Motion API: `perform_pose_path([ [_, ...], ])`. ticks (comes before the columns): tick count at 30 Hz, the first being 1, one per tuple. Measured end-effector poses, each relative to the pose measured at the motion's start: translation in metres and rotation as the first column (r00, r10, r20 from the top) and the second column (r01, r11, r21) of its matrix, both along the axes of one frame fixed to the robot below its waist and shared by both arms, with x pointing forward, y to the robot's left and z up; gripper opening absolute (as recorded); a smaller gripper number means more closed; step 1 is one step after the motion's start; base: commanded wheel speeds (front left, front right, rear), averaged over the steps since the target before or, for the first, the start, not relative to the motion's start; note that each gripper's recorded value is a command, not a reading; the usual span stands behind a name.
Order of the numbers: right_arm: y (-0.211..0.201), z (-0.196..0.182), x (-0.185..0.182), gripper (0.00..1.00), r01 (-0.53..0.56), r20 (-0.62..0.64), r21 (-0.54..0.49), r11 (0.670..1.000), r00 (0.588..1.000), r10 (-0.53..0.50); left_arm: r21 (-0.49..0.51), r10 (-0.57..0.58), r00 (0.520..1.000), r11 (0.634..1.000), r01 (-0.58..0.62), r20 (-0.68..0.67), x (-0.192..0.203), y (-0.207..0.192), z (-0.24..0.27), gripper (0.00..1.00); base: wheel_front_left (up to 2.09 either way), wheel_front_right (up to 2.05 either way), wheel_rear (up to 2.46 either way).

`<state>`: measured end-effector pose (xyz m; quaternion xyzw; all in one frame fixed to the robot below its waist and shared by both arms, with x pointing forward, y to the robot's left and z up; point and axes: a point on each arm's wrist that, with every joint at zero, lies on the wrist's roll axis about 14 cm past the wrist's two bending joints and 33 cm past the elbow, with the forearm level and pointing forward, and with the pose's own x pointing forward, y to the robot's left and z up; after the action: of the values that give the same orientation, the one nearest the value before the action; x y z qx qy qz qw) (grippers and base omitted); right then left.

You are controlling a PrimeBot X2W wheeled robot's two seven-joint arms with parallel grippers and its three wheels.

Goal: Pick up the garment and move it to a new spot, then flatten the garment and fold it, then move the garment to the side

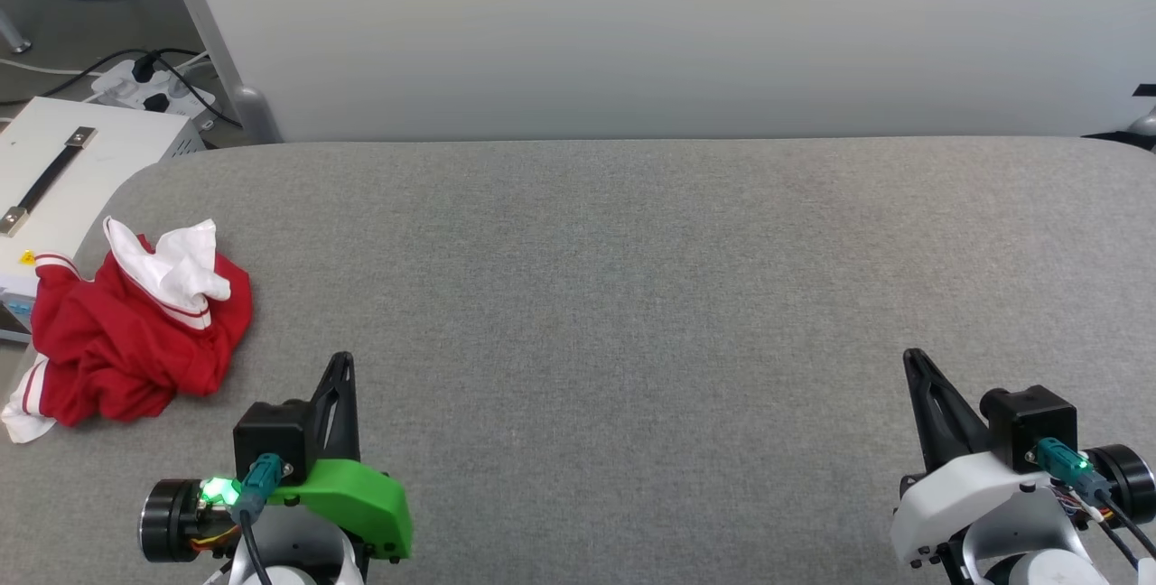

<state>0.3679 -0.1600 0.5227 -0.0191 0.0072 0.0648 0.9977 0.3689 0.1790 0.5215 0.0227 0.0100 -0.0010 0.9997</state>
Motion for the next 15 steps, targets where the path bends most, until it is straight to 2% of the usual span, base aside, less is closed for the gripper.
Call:
perform_pose_path([
  [15,0.0001,0.0000,0.0000,0.00,0.000,0.000,0.000,1.000,1.000,0.000,0.000,0.000,1.000,1.000,0.000,0.000,0.0000,0.0001,0.0000,0.00,0.00,0.00,0.00],
])
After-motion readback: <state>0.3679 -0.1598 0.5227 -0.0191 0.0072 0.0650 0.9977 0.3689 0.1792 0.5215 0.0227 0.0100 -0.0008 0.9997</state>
